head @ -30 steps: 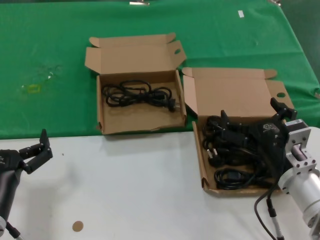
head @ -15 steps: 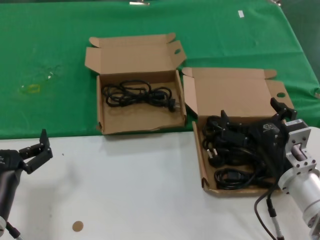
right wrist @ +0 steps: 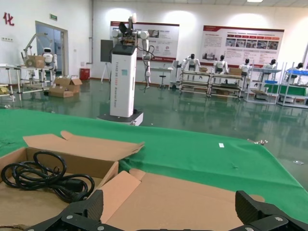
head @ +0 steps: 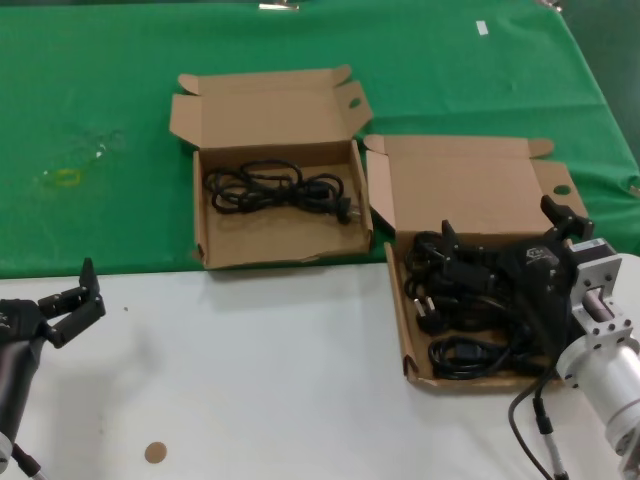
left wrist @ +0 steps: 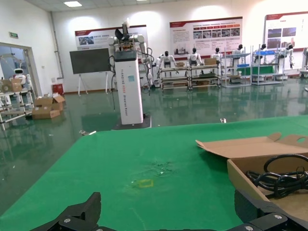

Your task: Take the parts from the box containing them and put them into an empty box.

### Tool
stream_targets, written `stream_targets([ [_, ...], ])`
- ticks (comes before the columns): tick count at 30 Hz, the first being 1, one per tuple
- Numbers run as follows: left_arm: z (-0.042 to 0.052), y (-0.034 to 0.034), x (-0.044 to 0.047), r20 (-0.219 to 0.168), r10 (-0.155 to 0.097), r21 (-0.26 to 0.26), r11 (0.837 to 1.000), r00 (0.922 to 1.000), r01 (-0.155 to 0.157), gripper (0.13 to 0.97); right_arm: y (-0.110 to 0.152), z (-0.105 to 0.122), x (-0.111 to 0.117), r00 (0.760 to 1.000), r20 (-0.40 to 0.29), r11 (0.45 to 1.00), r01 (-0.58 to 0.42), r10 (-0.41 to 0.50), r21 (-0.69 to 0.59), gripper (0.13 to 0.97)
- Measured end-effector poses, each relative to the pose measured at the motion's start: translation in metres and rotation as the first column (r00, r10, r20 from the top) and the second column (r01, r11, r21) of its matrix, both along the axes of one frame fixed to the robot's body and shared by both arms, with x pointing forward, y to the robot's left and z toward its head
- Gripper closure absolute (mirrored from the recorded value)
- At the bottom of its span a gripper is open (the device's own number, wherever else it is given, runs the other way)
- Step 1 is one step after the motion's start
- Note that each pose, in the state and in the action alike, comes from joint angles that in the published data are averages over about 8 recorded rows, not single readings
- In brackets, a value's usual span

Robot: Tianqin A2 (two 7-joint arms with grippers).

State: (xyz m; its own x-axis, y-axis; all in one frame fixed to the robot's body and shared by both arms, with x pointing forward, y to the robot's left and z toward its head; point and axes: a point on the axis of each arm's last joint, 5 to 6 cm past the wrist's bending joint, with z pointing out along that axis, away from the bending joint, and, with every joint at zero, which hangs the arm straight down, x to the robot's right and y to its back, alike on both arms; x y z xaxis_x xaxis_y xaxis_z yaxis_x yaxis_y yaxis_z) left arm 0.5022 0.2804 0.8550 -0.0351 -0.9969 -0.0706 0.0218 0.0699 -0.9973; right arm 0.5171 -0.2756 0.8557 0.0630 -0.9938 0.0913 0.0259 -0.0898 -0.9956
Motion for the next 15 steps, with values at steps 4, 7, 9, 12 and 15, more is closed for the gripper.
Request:
stream_targets([
  [4,0.0000,0.0000,0.0000,0.000,0.000,0.000,1.000,1.0000,0.000,0.132,0.0000,0.0000,0.0000,1.000,0.000,1.000,0.000,0.000,0.000,0.130],
  [7,0.0000,0.0000,0.0000,0.000,0.000,0.000,1.000,1.0000,0.000,0.132,0.0000,0.0000,0.0000,1.000,0.000,1.000,0.000,0.000,0.000,0.130],
  [9,0.0000,0.0000,0.0000,0.000,0.000,0.000,1.000,1.0000,0.000,0.132,0.0000,0.0000,0.0000,1.000,0.000,1.000,0.000,0.000,0.000,0.130],
  [12,0.0000,0.0000,0.0000,0.000,0.000,0.000,1.000,1.0000,0.000,0.132,0.0000,0.0000,0.0000,1.000,0.000,1.000,0.000,0.000,0.000,0.130],
  [15,0.0000,0.0000,0.0000,0.000,0.000,0.000,1.000,1.0000,0.000,0.132,0.0000,0.0000,0.0000,1.000,0.000,1.000,0.000,0.000,0.000,0.130],
])
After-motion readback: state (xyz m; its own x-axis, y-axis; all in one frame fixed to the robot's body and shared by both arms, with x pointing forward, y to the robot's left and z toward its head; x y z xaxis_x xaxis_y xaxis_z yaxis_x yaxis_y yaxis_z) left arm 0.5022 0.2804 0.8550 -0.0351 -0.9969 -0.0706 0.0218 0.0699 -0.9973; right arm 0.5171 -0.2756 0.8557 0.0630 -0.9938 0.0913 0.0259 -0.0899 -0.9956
